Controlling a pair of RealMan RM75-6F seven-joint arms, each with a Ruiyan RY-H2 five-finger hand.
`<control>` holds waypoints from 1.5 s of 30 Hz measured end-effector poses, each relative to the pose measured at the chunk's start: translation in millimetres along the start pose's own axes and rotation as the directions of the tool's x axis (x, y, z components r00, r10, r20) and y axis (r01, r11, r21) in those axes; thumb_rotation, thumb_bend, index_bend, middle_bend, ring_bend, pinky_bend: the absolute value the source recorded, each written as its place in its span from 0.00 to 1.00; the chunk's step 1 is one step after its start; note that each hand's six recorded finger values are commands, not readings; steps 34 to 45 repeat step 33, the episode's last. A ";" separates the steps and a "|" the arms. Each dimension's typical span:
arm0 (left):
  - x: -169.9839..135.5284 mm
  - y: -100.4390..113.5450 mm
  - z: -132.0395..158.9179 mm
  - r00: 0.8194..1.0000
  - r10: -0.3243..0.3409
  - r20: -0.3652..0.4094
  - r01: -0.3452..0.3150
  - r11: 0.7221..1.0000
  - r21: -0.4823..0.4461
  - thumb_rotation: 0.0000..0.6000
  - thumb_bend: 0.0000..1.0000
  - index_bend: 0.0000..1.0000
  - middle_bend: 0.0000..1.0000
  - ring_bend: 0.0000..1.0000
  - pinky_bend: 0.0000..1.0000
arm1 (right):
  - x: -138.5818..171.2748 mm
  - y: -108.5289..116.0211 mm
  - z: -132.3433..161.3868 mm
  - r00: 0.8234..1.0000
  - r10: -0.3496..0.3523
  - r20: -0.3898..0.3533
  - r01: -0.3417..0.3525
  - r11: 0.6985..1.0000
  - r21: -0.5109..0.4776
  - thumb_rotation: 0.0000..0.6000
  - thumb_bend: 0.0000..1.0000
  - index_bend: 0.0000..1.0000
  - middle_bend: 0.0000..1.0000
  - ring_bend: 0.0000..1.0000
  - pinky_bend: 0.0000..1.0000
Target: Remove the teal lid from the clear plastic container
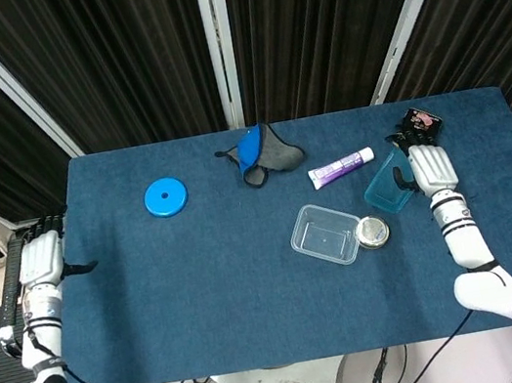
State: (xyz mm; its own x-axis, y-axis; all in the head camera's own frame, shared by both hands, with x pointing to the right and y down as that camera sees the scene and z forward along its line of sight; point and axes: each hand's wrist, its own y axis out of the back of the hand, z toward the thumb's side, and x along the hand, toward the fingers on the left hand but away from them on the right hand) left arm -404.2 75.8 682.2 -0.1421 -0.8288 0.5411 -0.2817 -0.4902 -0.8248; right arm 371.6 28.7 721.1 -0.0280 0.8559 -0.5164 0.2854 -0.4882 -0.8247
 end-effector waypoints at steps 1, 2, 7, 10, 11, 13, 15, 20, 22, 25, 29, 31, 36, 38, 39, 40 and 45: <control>-0.8 1.4 -1.7 1.000 0.005 -0.004 -0.005 1.000 0.002 1.00 0.00 0.00 0.00 0.00 0.00 | -2.8 1.0 0.5 1.000 0.006 0.014 -0.006 1.000 0.012 1.00 0.15 0.00 0.00 0.00 0.00; -1.6 3.2 -4.0 1.000 0.010 -0.009 -0.010 1.000 0.006 1.00 0.00 0.00 0.00 0.00 0.00 | -4.5 1.9 1.3 1.000 0.009 0.023 -0.009 1.000 0.021 1.00 0.13 0.00 0.00 0.00 0.00; -4.2 10.7 -10.6 0.999 0.039 -0.020 -0.039 0.999 0.033 1.00 0.00 0.00 0.00 0.00 0.00 | -3.7 9.3 9.8 1.000 0.001 0.019 -0.002 0.999 0.042 1.00 0.14 0.00 0.00 0.00 0.00; -7.5 16.2 -14.4 0.998 0.061 -0.013 -0.060 0.996 0.070 1.00 0.00 0.00 0.00 0.00 0.00 | 6.9 15.5 13.3 1.000 -0.022 -0.005 0.022 1.000 0.022 1.00 0.20 0.00 0.00 0.00 0.00; -9.3 18.4 -15.9 0.998 0.069 -0.006 -0.068 0.994 0.087 1.00 0.00 0.00 0.00 0.00 0.00 | 11.7 17.7 13.6 0.999 -0.034 -0.015 0.034 0.999 0.015 1.00 0.24 0.00 0.03 0.00 0.00; -12.3 21.2 -17.6 0.997 0.078 0.010 -0.079 0.990 0.113 1.00 0.00 0.02 0.00 0.00 0.00 | 25.3 23.6 14.0 0.997 -0.066 -0.045 0.066 0.998 0.004 1.00 0.28 0.02 0.07 0.00 0.00; -17.4 24.1 -19.6 0.995 0.090 0.035 -0.095 0.985 0.145 1.00 0.00 0.04 0.00 0.00 0.00 | 39.9 28.1 13.5 0.993 -0.091 -0.077 0.091 0.996 -0.003 1.00 0.30 0.06 0.10 0.00 0.00; -38.3 31.3 -24.3 0.983 0.152 0.101 -0.171 0.962 0.212 1.00 0.00 0.04 0.00 0.00 0.00 | 95.9 39.5 4.2 0.978 -0.141 -0.156 0.138 0.990 -0.028 1.00 0.31 0.07 0.09 0.00 0.00; -48.8 33.2 -25.9 0.977 0.176 0.117 -0.199 0.955 0.222 1.00 0.00 0.04 0.00 0.00 0.00 | 122.8 42.5 -1.6 0.974 -0.147 -0.174 0.142 0.989 -0.041 1.00 0.31 0.07 0.09 0.00 0.00; -70.7 32.8 -27.0 0.970 0.202 0.138 -0.229 0.947 0.226 1.00 0.00 0.04 0.00 0.00 0.00 | 159.1 43.8 -10.4 0.974 -0.131 -0.185 0.124 0.991 -0.051 1.00 0.31 0.07 0.08 0.00 0.00; -103.2 29.1 -25.2 0.968 0.210 0.141 -0.237 0.946 0.220 1.00 0.00 0.04 0.00 0.00 0.00 | 188.1 44.3 -17.4 0.973 -0.140 -0.181 0.131 0.990 -0.061 1.00 0.31 0.07 0.08 0.00 0.00; -117.6 27.2 -24.1 0.968 0.210 0.139 -0.236 0.947 0.216 1.00 0.00 0.04 0.00 0.00 0.00 | 201.3 40.8 -20.0 0.975 -0.136 -0.175 0.125 0.990 -0.073 1.00 0.31 0.07 0.08 0.00 0.00; -133.4 24.8 -24.6 0.970 0.206 0.131 -0.231 0.948 0.217 1.00 0.00 0.04 0.00 0.00 0.00 | 207.8 37.6 -21.4 0.977 -0.124 -0.173 0.111 0.990 -0.086 1.00 0.31 0.07 0.08 0.00 0.00; -133.4 24.8 -24.6 0.970 0.206 0.131 -0.231 0.948 0.217 1.00 0.00 0.04 0.00 0.00 0.00 | 207.8 37.6 -21.4 0.977 -0.124 -0.173 0.111 0.990 -0.086 1.00 0.31 0.07 0.08 0.00 0.00; -133.4 24.8 -24.6 0.970 0.206 0.131 -0.231 0.948 0.217 1.00 0.00 0.04 0.00 0.00 0.00 | 207.8 37.6 -21.4 0.977 -0.124 -0.173 0.111 0.990 -0.086 1.00 0.31 0.07 0.08 0.00 0.00; -133.4 24.8 -24.6 0.970 0.206 0.131 -0.231 0.948 0.217 1.00 0.00 0.04 0.00 0.00 0.00 | 207.8 37.6 -21.4 0.977 -0.124 -0.173 0.111 0.990 -0.086 1.00 0.31 0.07 0.08 0.00 0.00; -133.4 24.8 -24.6 0.970 0.206 0.131 -0.231 0.948 0.217 1.00 0.00 0.04 0.00 0.00 0.00 | 207.8 37.6 -21.4 0.977 -0.124 -0.173 0.111 0.990 -0.086 1.00 0.31 0.07 0.08 0.00 0.00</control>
